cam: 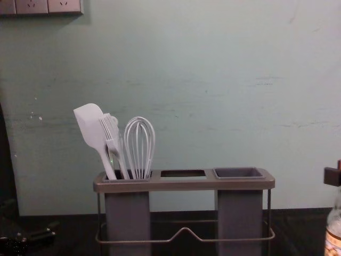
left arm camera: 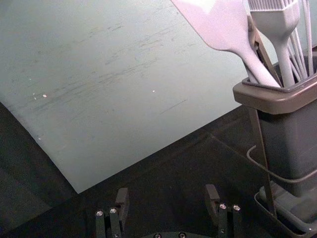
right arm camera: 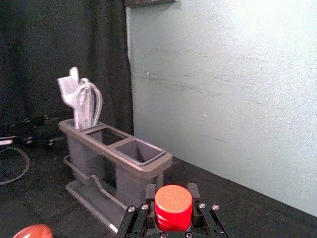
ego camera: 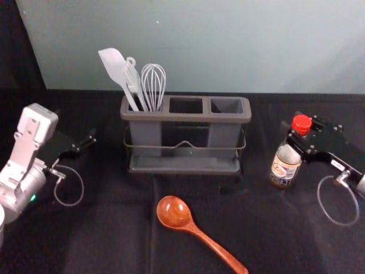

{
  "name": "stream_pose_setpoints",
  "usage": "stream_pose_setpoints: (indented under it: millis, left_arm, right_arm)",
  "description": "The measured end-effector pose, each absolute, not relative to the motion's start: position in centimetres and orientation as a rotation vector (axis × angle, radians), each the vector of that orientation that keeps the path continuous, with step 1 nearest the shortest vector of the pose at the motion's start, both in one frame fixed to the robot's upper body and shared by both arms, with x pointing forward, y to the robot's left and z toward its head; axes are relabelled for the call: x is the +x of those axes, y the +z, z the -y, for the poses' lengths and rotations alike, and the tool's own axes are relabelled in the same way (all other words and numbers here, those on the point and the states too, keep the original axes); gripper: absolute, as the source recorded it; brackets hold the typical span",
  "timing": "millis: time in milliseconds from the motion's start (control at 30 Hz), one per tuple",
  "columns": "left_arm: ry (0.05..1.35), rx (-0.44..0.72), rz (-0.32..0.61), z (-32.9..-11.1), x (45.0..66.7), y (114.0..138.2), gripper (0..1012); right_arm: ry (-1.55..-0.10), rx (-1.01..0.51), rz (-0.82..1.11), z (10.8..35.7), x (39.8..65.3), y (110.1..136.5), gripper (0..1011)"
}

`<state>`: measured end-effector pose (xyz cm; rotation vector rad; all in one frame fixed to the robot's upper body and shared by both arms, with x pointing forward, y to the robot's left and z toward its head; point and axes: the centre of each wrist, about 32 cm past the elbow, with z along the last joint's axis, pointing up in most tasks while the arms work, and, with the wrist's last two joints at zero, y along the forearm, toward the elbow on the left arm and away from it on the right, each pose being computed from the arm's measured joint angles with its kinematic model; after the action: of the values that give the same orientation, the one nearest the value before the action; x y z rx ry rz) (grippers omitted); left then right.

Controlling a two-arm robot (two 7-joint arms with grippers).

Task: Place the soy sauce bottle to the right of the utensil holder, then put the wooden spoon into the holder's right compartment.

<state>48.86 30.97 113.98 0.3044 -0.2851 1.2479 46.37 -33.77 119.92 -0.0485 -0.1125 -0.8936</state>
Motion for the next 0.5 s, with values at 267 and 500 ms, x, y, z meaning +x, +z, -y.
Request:
stream_pose_setpoints:
  millis: [267, 500]
  left_arm:
    - [1.248, 0.304, 0.285, -31.0, 48.9, 114.0, 1005]
    - [1.248, 0.304, 0.285, -31.0, 48.9, 114.0, 1005]
  right_arm:
    - [-0.913, -0.017, 0.104, 32.5, 49.1, 119.0, 390]
    - [-0.925, 0.002, 0.103, 31.7, 50.7, 118.4, 390]
